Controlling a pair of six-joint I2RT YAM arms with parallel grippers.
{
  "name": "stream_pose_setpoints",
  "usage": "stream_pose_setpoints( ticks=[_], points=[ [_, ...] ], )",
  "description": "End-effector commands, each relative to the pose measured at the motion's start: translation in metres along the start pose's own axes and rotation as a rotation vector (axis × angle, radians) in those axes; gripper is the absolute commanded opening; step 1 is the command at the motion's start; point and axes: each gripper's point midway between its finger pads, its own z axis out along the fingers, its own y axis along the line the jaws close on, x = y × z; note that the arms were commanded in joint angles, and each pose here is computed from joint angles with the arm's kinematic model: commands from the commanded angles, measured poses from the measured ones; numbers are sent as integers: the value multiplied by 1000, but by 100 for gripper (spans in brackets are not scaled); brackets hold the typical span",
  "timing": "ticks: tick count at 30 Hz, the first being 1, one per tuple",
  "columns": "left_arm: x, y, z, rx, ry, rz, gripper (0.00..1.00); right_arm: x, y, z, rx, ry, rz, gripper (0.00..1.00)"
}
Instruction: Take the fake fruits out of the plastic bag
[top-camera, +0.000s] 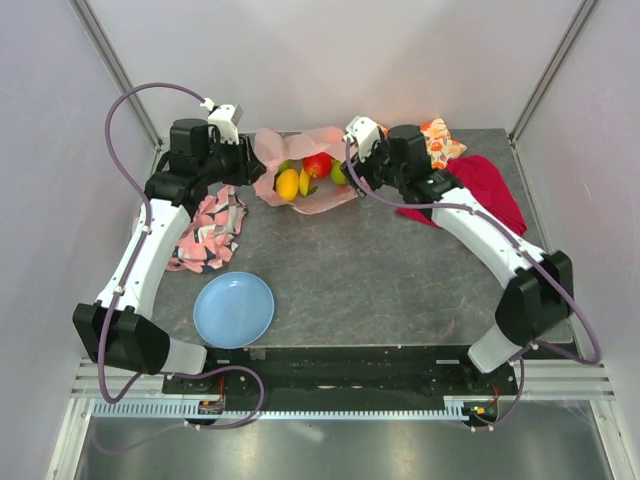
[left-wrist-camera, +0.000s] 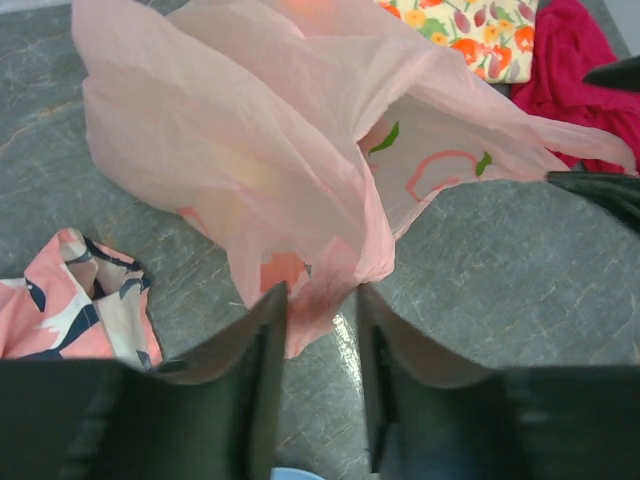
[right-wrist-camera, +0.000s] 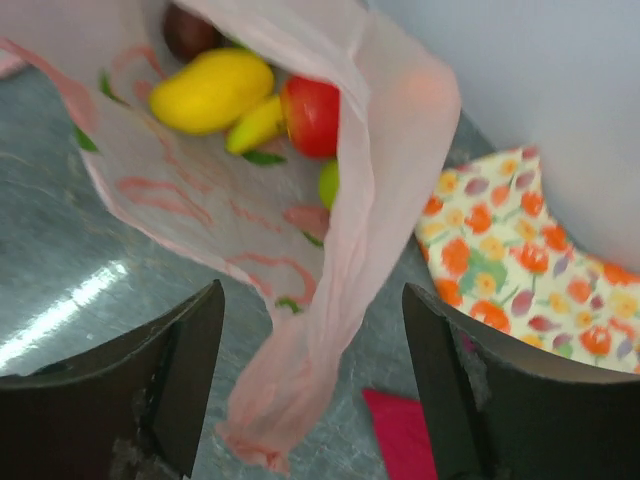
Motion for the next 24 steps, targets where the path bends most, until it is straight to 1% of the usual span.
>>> stream_pose_setpoints(
  ticks=[1, 3, 4, 5, 6, 7, 8, 9, 10, 11, 12, 13, 14, 15, 16, 17, 18, 19, 20, 21, 22, 24],
  points=[
    [-29, -24, -17, 93, -94, 32, 47, -139, 36, -104, -144, -376, -98, 81],
    [-30, -24, -17, 95, -98, 35, 48, -134, 80, -113, -289, -373, -155, 80],
    [-29, -24, -17, 93, -98, 39, 48, -118, 96, -108, -347, -335, -166, 78],
    [-31, -23, -17, 89, -104, 43, 47, -101, 115, -105, -430, -292, -193, 74],
    [-30, -23, -16, 91, -104, 45, 46, -90, 133, -102, -487, -266, -208, 73],
    [-29, -22, -16, 90, -104, 49, 45, -67, 147, -89, -537, -211, -207, 71],
    [-29, -22, -15, 89, -103, 50, 43, -58, 157, -84, -572, -193, -221, 68],
    [-28, -21, -15, 87, -101, 50, 38, -50, 169, -80, -613, -178, -224, 66],
    [-28, -21, -15, 85, -100, 49, 32, -38, 177, -66, -648, -129, -218, 61],
    [-28, -20, -15, 82, -100, 49, 21, -34, 184, -60, -684, -114, -219, 58],
    [-27, -20, -15, 81, -99, 48, 17, -30, 191, -46, -711, -86, -214, 54],
    [-27, -20, -16, 79, -101, 50, 12, -23, 198, -41, -740, -54, -208, 46],
    [-26, -18, -15, 71, -99, 49, 4, -20, 209, -36, -766, -38, -209, 42],
    [-25, -19, -16, 71, -97, 47, 2, -11, 222, -24, -791, 0, -188, 38],
    [-25, -18, -16, 68, -99, 49, 2, -7, 232, -20, -811, 21, -178, 32],
    [-24, -18, -16, 68, -98, 45, 2, -5, 251, -18, -841, 33, -185, 29],
    [-25, -19, -17, 70, -100, 46, 2, 9, 264, -8, -840, 86, -165, 27],
    [-25, -19, -18, 70, -102, 45, 2, 11, 275, -2, -846, 92, -166, 23],
    [-24, -19, -19, 69, -102, 44, 2, 14, 293, -2, -868, 104, -168, 21],
    [-23, -19, -19, 68, -102, 40, 1, 26, 306, 7, -867, 155, -122, 20],
    [-22, -19, -20, 69, -100, 40, 2, 27, 314, 14, -852, 155, -113, 18],
    [-19, -20, -22, 67, -99, 36, 2, 35, 336, 23, -873, 180, -72, 18]
  ],
)
